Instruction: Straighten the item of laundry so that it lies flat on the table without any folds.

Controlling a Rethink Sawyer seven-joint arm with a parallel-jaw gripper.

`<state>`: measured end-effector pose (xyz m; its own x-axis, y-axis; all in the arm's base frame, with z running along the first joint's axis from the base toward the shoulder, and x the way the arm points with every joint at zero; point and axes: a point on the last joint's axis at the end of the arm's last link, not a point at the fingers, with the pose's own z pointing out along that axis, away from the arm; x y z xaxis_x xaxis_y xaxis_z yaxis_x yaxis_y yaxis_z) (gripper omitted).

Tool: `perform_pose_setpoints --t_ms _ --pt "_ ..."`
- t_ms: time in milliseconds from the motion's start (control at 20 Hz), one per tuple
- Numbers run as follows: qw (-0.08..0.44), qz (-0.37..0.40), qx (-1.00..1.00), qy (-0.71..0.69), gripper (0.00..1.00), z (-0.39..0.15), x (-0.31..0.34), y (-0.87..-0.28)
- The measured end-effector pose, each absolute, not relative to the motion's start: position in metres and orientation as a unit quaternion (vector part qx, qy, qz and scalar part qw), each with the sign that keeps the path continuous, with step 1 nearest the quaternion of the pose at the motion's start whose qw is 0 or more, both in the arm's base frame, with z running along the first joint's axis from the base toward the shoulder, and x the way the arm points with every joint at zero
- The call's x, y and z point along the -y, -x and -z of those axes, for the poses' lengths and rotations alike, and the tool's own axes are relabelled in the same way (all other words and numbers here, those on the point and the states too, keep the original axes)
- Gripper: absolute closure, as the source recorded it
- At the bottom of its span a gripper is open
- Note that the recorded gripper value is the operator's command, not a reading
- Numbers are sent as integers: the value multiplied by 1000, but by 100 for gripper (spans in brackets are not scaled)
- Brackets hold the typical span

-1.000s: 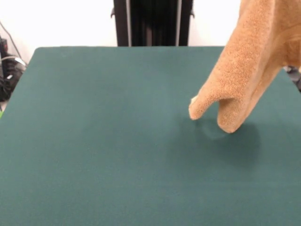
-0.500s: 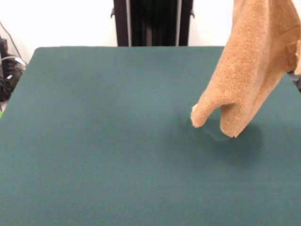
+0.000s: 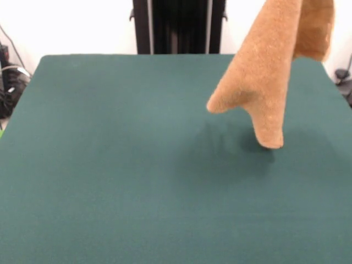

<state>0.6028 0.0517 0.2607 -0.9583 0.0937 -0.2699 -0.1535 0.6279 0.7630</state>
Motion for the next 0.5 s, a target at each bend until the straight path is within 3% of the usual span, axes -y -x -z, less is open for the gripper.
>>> perform_pose_setpoints --t_ms 500 --pt "65 -467 -881 43 100 -268 -39 -592"
